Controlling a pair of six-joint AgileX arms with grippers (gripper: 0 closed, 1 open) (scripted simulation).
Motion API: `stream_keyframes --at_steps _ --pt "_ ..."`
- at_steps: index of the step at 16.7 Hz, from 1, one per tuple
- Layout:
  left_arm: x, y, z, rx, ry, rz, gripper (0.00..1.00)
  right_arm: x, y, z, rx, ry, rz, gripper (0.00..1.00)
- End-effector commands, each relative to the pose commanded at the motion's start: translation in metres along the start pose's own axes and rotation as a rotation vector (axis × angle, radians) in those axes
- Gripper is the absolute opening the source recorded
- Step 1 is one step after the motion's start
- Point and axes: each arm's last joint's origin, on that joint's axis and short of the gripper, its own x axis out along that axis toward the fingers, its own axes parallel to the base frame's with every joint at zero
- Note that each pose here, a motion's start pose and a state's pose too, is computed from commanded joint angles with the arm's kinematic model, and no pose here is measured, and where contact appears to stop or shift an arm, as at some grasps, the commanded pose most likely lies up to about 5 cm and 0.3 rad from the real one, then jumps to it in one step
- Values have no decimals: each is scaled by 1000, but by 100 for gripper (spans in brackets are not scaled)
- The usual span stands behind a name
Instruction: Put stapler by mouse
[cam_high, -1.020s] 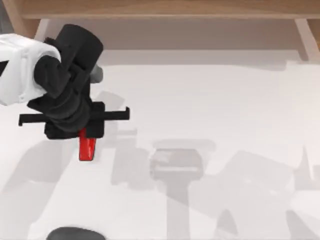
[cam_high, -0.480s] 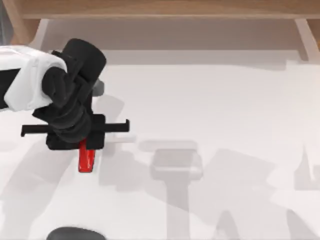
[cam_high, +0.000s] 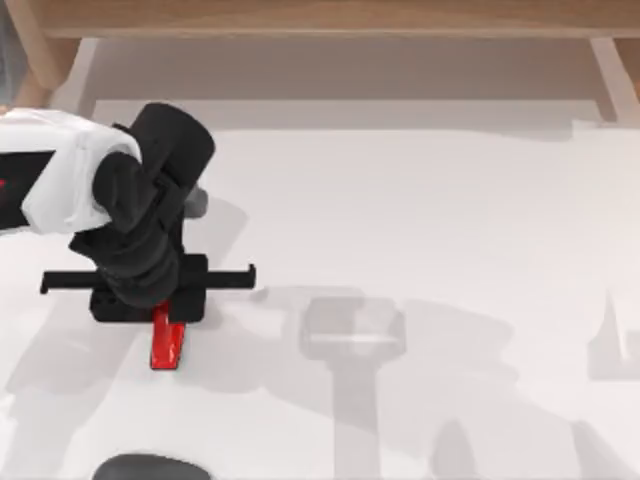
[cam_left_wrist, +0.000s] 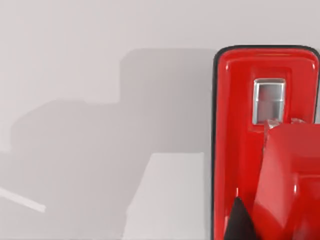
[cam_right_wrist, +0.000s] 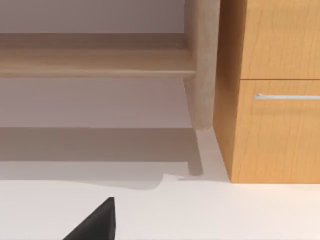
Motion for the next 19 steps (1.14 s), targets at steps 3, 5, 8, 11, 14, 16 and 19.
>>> stream_keyframes --at_steps 3,5,8,11,14,16,19 --pt "0 0 0 0 0 0 23 0 0 0 0 0 0 100" --pt "0 0 0 0 0 0 38 0 0 0 0 0 0 100" --pt "0 0 0 0 0 0 60 0 0 0 0 0 0 100" --pt "0 0 0 0 0 0 83 0 0 0 0 0 0 100" --pt "0 0 0 0 0 0 100 0 0 0 0 0 0 100" --pt "0 0 0 0 0 0 100 0 0 0 0 0 0 100" --pt "0 0 0 0 0 0 100 0 0 0 0 0 0 100"
